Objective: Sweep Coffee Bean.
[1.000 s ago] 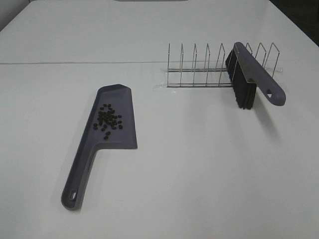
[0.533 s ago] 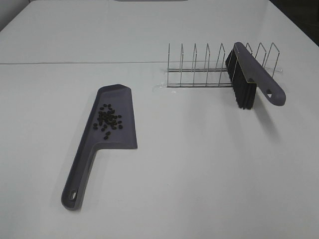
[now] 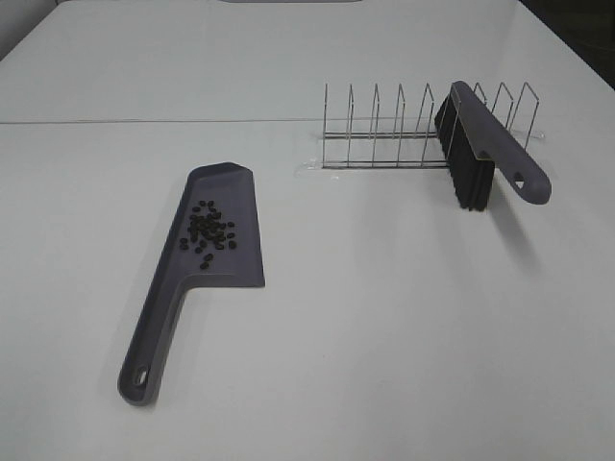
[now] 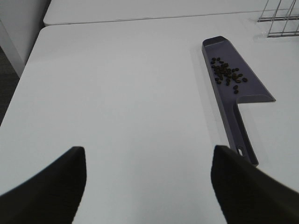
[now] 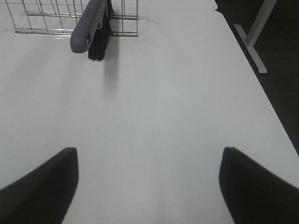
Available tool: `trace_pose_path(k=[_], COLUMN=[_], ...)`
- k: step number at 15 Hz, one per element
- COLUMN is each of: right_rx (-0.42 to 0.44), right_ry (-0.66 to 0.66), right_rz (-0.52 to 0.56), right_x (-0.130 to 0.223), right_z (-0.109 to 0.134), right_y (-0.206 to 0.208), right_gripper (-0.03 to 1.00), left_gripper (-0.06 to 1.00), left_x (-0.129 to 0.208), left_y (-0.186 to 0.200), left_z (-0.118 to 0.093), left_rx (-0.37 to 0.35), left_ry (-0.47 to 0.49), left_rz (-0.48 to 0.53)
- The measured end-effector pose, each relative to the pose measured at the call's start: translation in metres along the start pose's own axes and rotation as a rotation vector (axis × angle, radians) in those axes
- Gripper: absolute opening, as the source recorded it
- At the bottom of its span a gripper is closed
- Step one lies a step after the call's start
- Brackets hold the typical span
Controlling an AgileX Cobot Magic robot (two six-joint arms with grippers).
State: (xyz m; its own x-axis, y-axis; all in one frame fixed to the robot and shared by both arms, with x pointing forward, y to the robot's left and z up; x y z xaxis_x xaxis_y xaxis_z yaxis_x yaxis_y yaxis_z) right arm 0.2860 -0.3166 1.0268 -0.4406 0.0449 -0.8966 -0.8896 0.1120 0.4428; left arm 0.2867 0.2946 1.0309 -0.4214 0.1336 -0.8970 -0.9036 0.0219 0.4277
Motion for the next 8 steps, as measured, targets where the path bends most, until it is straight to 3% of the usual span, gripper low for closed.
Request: trace_pose_path(k=[8], right_rx=[0.0], right_ry=[0.0], right_rz=[0.0], right_x=[0.0], right_z=[0.0], right_y=[0.0], right_gripper=[0.8], left_gripper=[0.71], left_x=[-0.0001], left_y=[0.0001], left_z=[-0.0008], left_rx=[0.014], left_ry=[-0.007], left_rz=[-0.002])
Point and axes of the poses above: a point on each arm's last joint axis where the gripper is mounted, y pointing back along that axis away from the gripper, z along the wrist's bending axis when the last joint is at zero, x = y × z, the point moved 6 cm from there along -y, pointing out along that axis toward the gripper, and after that the axes turned 6 degrees about -y, right-handed, at the moved point
